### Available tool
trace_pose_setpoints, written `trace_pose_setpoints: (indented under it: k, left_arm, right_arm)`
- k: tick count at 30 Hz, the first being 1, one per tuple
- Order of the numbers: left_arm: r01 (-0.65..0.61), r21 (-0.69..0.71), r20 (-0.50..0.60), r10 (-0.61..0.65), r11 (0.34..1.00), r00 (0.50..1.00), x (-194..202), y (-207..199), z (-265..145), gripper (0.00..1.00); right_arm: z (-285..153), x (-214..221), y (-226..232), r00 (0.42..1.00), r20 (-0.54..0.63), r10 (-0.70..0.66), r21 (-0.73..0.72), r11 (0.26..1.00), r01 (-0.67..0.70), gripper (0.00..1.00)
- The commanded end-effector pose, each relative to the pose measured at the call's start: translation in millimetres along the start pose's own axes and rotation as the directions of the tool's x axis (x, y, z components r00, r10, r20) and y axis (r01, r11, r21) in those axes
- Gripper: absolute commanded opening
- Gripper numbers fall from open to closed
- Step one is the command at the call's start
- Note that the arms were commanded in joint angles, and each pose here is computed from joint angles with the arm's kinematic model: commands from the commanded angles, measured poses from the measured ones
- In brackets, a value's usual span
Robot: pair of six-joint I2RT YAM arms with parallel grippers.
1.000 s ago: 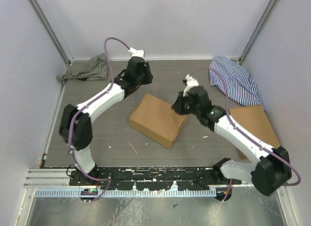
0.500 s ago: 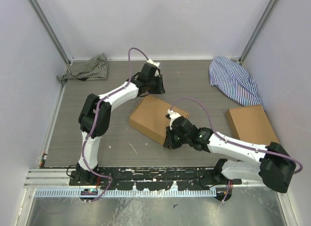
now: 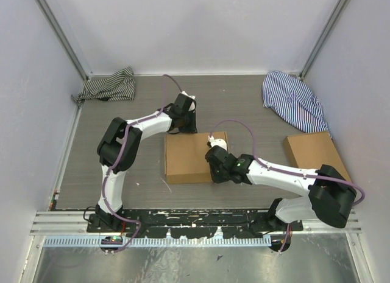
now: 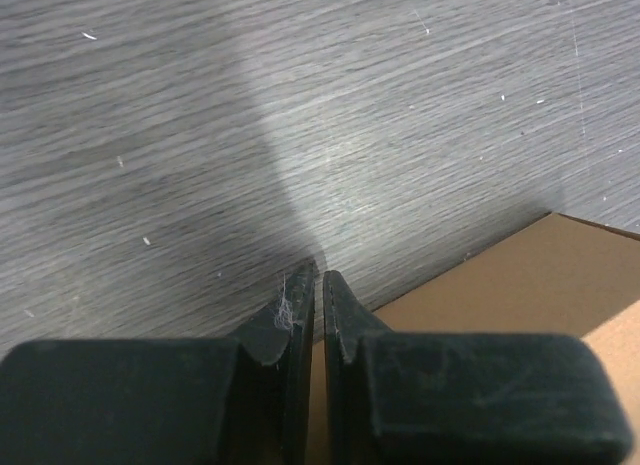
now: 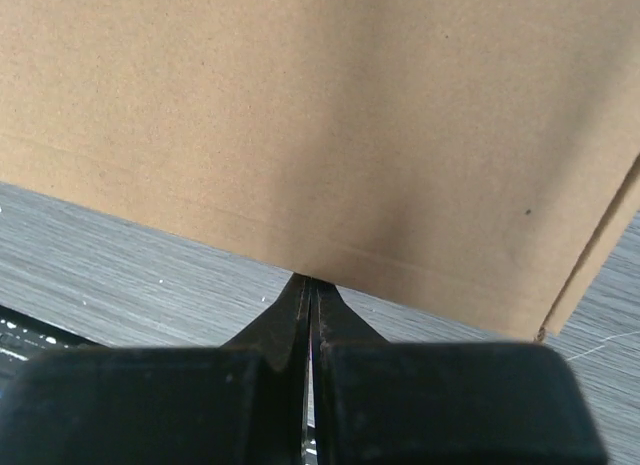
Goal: Fold the paper box
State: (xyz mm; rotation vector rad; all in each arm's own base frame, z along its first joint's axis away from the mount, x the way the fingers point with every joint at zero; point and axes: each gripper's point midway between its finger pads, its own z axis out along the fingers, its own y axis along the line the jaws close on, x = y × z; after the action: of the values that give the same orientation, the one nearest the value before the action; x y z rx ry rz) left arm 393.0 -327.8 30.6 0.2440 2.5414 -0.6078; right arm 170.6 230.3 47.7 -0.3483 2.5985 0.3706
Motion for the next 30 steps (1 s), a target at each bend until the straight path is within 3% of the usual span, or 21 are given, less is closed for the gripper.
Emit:
trace_pose_setpoints:
  k: [1,10,19,24,30]
  left_arm:
    - [-0.031,-0.009,0.025,0.031,0.999,0.999,-8,-1,-17,0.15]
    - [-0.038,-0.021,0.053,0.039,0.999,0.998,-25,-6,-20,0.15]
    - [-0.031,-0.002,0.051,0.031,1.0,0.998,-27,-10,-18,0.15]
    - [-0.037,0.069,0.016,0.036,0.997,0.999,-18,-20,-11,0.08]
    - [-0.042,0.175,-0.074,0.056,0.984,0.996,12,-28,1,0.0]
  right_arm:
    - [-7,-34,0,0.992,0.123,0.039,0.047,0.998,-0.045,0.03]
    - [-12,11,-17,0.988,0.089,0.123,0.02,0.992,-0.126,0.01]
    - [-3,21,-32,0.968,0.166,0.189,0.01,0.981,-0.194,0.01]
    - [14,-2,-44,0.923,0.327,0.204,0.043,0.972,-0.23,0.01]
    - [30,-51,-22,0.847,0.488,0.209,-0.025,0.974,-0.226,0.01]
